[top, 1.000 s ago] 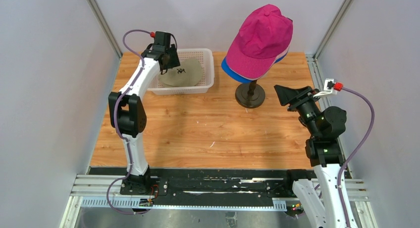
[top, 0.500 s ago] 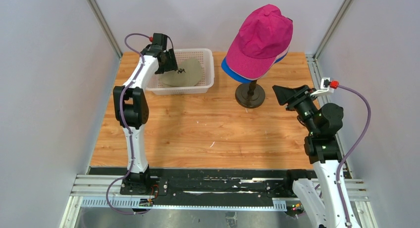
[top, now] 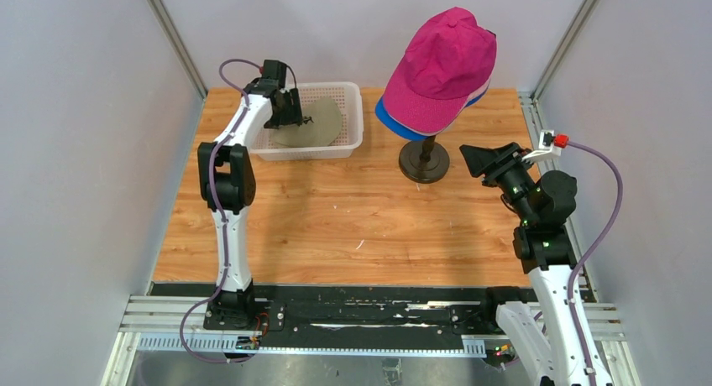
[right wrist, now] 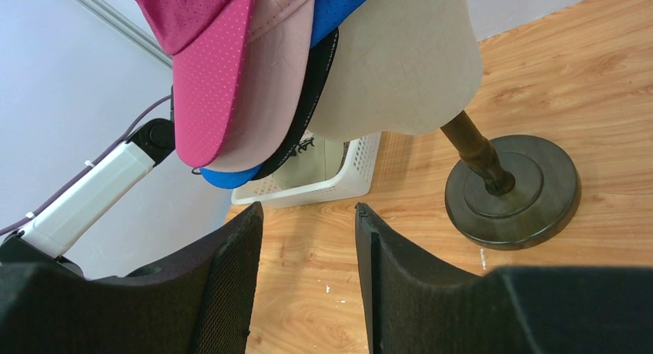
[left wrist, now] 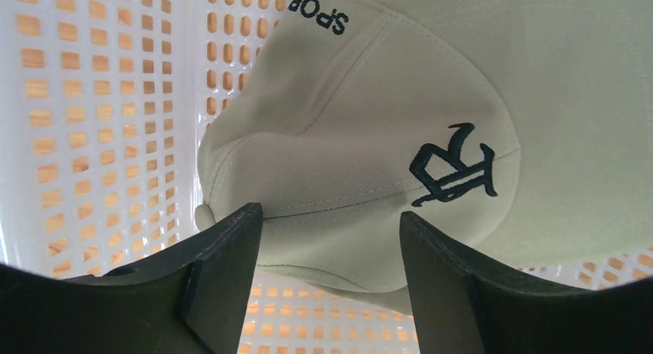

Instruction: Stack the hats

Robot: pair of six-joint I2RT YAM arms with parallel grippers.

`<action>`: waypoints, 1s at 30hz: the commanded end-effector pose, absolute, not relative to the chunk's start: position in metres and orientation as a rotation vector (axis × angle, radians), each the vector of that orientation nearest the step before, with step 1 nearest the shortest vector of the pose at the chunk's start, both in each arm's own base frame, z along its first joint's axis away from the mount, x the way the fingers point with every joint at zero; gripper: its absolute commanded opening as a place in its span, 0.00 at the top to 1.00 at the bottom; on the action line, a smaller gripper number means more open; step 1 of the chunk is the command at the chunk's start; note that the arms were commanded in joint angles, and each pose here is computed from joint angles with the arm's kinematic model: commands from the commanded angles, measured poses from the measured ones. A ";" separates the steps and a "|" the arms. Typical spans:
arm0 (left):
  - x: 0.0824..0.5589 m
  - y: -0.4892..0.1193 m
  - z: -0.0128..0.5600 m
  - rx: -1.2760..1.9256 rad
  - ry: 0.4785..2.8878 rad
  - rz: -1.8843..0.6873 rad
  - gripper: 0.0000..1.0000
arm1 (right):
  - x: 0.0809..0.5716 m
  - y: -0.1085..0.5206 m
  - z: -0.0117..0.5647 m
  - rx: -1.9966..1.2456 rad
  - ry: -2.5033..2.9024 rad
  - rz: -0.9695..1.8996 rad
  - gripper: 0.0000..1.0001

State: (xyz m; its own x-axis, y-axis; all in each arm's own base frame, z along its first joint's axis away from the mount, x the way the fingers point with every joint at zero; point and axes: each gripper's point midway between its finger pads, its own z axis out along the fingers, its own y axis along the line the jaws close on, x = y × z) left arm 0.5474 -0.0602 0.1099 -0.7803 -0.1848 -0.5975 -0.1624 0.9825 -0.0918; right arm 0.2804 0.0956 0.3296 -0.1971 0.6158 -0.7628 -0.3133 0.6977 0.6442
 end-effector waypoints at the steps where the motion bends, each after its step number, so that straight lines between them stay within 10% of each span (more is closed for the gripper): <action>1: 0.554 -0.059 0.104 -0.206 2.489 -0.035 0.30 | 0.278 0.101 0.332 0.215 1.540 0.868 0.53; 8: 0.560 -0.058 0.098 -0.195 2.483 -0.023 0.46 | 0.278 0.101 0.330 0.218 1.541 0.866 0.53; 15: 0.567 -0.060 0.107 -0.188 2.436 -0.038 0.99 | 0.279 0.100 0.329 0.222 1.544 0.863 0.54; 30: 0.549 -0.062 0.240 -0.197 2.184 -0.069 1.00 | 0.274 0.102 0.336 0.206 1.527 0.875 0.54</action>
State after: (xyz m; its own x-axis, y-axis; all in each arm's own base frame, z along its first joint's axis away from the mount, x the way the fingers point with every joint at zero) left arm 0.5499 -0.0573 0.1411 -0.7345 -0.1524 -0.6612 -0.1367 0.9877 -0.0758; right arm 0.2807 0.0956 0.3250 -0.2015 0.6156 -0.7618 -0.3096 0.6979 0.6458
